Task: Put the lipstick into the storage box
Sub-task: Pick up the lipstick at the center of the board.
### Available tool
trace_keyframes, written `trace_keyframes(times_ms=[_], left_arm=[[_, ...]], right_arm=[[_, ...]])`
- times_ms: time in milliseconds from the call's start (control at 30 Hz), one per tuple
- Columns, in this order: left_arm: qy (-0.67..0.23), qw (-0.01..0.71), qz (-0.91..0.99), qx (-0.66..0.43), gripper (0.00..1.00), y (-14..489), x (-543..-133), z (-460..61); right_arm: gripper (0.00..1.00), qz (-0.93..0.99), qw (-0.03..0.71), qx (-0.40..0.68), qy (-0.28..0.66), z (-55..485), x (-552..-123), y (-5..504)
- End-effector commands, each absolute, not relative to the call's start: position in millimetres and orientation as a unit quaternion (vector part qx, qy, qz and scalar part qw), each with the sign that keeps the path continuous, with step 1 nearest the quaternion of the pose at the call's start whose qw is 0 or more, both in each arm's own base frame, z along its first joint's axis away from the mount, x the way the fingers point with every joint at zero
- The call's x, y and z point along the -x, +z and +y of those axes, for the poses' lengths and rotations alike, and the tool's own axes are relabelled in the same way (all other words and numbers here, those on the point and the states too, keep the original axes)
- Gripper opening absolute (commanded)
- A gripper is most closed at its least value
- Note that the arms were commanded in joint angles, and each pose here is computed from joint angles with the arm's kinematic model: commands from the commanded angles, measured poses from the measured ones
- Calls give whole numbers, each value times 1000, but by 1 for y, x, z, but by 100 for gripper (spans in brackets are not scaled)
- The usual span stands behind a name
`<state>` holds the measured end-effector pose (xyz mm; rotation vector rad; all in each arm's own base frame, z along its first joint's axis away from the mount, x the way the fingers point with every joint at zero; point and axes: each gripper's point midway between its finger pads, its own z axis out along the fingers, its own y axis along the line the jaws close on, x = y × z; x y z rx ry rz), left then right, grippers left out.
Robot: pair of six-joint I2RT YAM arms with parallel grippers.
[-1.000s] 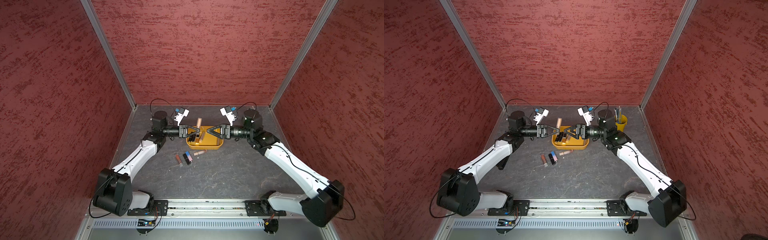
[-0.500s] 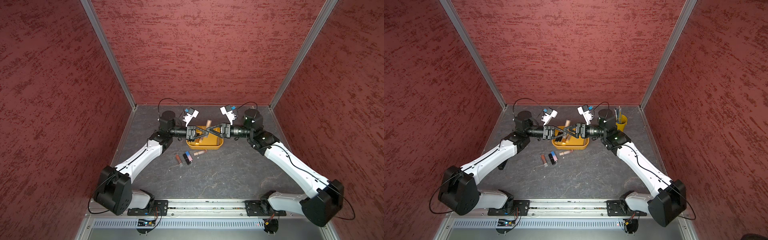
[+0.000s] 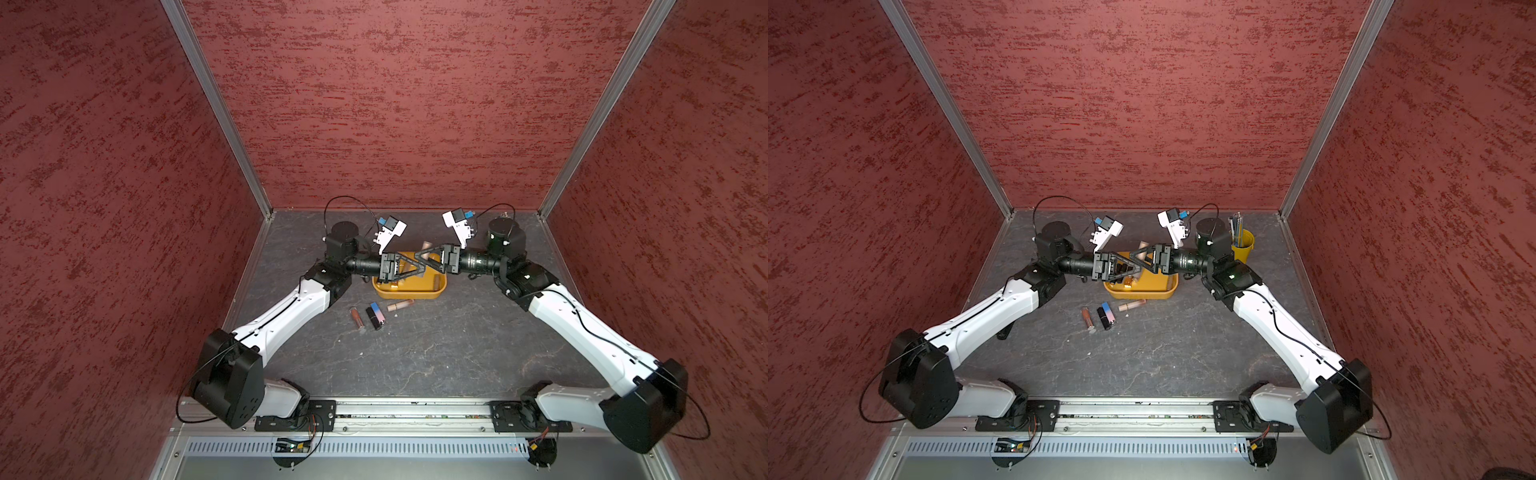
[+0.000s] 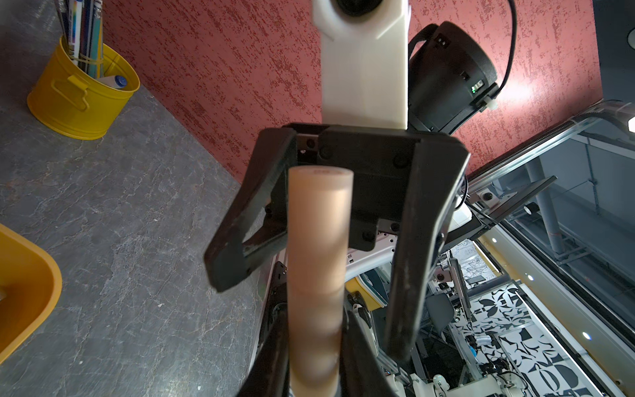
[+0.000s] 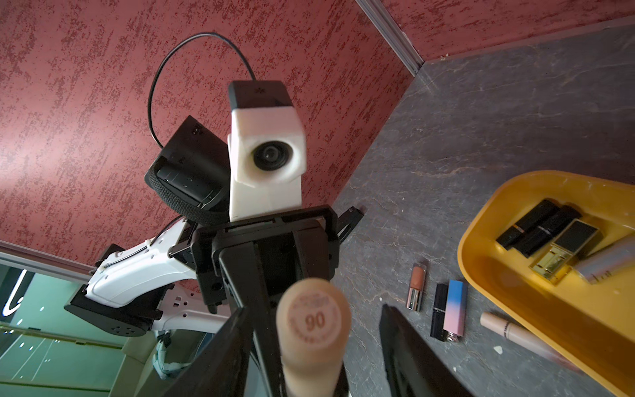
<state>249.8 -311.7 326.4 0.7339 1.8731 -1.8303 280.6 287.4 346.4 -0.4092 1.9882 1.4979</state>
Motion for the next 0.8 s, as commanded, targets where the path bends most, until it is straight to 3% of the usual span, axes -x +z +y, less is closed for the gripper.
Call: trace_keyframes(times_ms=[0, 233, 400, 533, 567, 600, 767], left_arm=[[-659, 225, 664, -273, 21, 337, -252, -315], [-658, 223, 666, -271, 21, 335, -253, -316], [-656, 222, 671, -267, 30, 334, -255, -316], [-654, 227, 672, -265, 52, 334, -256, -314], [-652, 231, 672, -265, 64, 335, -257, -313], [-650, 236, 672, -267, 98, 336, -257, -311], [-636, 260, 681, -253, 100, 343, -263, -294]], right_arm=[[57, 746, 331, 149, 558, 283, -288, 356], [31, 745, 331, 145, 561, 283, -288, 356], [21, 743, 332, 143, 564, 283, -287, 357], [21, 741, 329, 143, 567, 283, -286, 357], [21, 741, 329, 142, 567, 283, -286, 357], [21, 742, 330, 142, 566, 283, -286, 357], [21, 756, 333, 131, 548, 279, -291, 351]])
